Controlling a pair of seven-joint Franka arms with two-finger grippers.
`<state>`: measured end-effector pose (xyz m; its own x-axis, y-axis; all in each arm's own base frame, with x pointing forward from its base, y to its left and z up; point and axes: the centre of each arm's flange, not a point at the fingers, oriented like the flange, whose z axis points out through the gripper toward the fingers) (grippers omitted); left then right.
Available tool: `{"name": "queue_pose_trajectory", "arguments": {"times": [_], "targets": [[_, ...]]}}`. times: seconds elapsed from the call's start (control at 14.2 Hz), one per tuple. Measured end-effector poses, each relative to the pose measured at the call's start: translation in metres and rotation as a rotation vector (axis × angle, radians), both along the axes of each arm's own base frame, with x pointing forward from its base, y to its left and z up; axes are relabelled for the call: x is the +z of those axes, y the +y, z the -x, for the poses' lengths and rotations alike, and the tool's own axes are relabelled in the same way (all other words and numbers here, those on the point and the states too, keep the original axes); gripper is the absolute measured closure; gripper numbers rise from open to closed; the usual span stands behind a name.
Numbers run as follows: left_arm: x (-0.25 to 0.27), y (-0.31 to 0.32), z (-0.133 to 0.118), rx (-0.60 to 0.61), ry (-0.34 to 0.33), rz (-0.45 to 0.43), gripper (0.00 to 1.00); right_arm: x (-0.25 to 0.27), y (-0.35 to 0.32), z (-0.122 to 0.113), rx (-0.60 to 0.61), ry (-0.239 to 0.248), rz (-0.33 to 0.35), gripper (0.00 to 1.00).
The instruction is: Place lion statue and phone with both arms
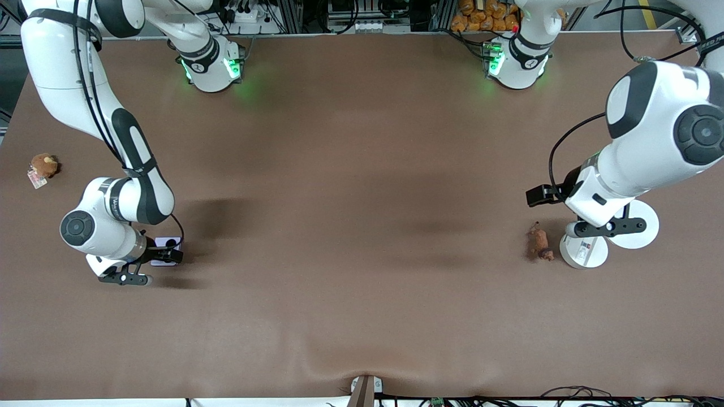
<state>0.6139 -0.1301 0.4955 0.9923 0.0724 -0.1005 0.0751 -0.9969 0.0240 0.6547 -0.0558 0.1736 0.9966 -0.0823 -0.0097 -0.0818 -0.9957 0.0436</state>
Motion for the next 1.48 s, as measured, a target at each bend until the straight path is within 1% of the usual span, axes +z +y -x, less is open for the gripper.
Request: {"name": "queue_pose_trajectory", "arguments": {"times": [0.21,0.35,0.42,0.49,0.64,0.71,0.78,0.99,1.2,1.34,1.48], "targets": [[0.025,0.004,-0.002,0.005,-0.013,0.002,0.00,0.002,0.001,-0.002,0.001,-0.006,0.000,0.00],[0.040,0.005,-0.002,0.008,-0.029,0.004,0.00,0.013,0.002,-0.011,0.005,-0.033,0.001,0.00],[0.047,0.005,-0.001,0.008,-0.037,0.005,0.00,0.024,0.002,-0.018,0.010,-0.056,0.002,0.00],[0.052,0.006,0.000,0.009,-0.043,0.005,0.00,0.041,0.003,-0.025,0.022,-0.081,0.002,0.00],[0.056,0.006,0.002,0.009,-0.043,0.003,0.00,0.091,0.004,-0.033,0.047,-0.116,-0.001,0.00],[0.056,0.007,0.002,0.010,-0.036,0.002,0.00,0.122,0.005,-0.033,0.053,-0.127,-0.005,0.00],[0.056,0.007,0.003,0.010,-0.028,0.000,0.00,0.155,0.008,-0.030,0.057,-0.126,-0.011,0.00],[0.056,0.008,0.004,0.010,-0.019,-0.001,0.00,0.251,0.015,-0.004,0.067,-0.091,-0.035,0.00],[0.058,0.010,0.006,0.011,-0.008,-0.004,0.00,0.337,0.019,0.035,0.073,-0.072,-0.052,0.00],[0.061,0.012,0.007,0.014,-0.004,-0.006,0.00,0.382,0.020,0.064,0.075,-0.056,-0.062,0.00],[0.067,0.012,0.009,0.015,-0.008,-0.004,0.00,0.412,0.020,0.091,0.075,-0.009,-0.071,0.00]]}}
